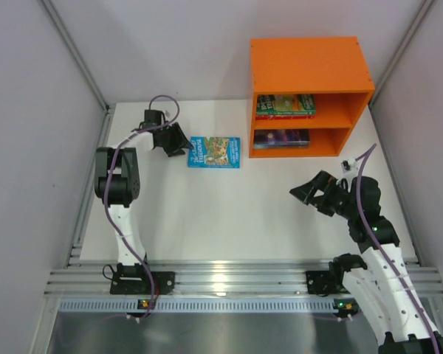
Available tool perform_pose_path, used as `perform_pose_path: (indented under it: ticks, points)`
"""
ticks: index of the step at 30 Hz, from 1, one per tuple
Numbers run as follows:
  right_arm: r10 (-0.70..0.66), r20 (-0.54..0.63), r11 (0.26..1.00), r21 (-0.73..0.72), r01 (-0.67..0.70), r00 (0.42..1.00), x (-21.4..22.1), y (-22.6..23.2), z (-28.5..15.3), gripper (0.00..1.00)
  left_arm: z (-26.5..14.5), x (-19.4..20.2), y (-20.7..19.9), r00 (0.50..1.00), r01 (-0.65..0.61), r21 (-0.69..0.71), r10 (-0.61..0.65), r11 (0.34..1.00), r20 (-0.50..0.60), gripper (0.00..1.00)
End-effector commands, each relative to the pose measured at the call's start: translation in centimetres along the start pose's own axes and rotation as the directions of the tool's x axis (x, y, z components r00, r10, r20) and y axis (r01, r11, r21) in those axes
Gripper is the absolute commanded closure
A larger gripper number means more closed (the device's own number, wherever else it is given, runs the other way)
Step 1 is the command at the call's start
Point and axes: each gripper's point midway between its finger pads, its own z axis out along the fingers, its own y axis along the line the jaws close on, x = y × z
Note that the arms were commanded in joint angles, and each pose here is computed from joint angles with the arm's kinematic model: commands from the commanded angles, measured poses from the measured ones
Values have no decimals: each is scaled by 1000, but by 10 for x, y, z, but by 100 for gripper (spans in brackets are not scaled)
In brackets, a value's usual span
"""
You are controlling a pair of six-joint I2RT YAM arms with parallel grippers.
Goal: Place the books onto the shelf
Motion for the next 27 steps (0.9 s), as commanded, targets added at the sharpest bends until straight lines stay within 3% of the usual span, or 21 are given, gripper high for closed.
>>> perform_pose_path:
  ticks: [1,10,17,21,24,27]
  points:
    - [-8,43,1000,-24,9,999,-13,12,-8,0,-4,41,22,995,5,-86,-14,996,-103,46]
    - [11,52,1000,-19,-10,999,-7,11,-16,0,-6,91,29,981,-67,-130,42,989,-191,65]
    - [31,53,999,-21,-30,998,-1,9,-21,0,-25,122,50,965,-157,-341,71,927,-253,88]
    - [36,39,999,-15,-36,999,4,6,-21,0,-46,158,63,959,-143,-392,28,909,-283,90]
    - [48,20,999,0,-48,999,10,0,-18,0,-70,174,57,970,-99,-388,1,916,-244,91]
    - [60,8,998,9,-60,998,15,-5,-16,0,-85,205,42,964,-84,-322,-5,943,-265,89]
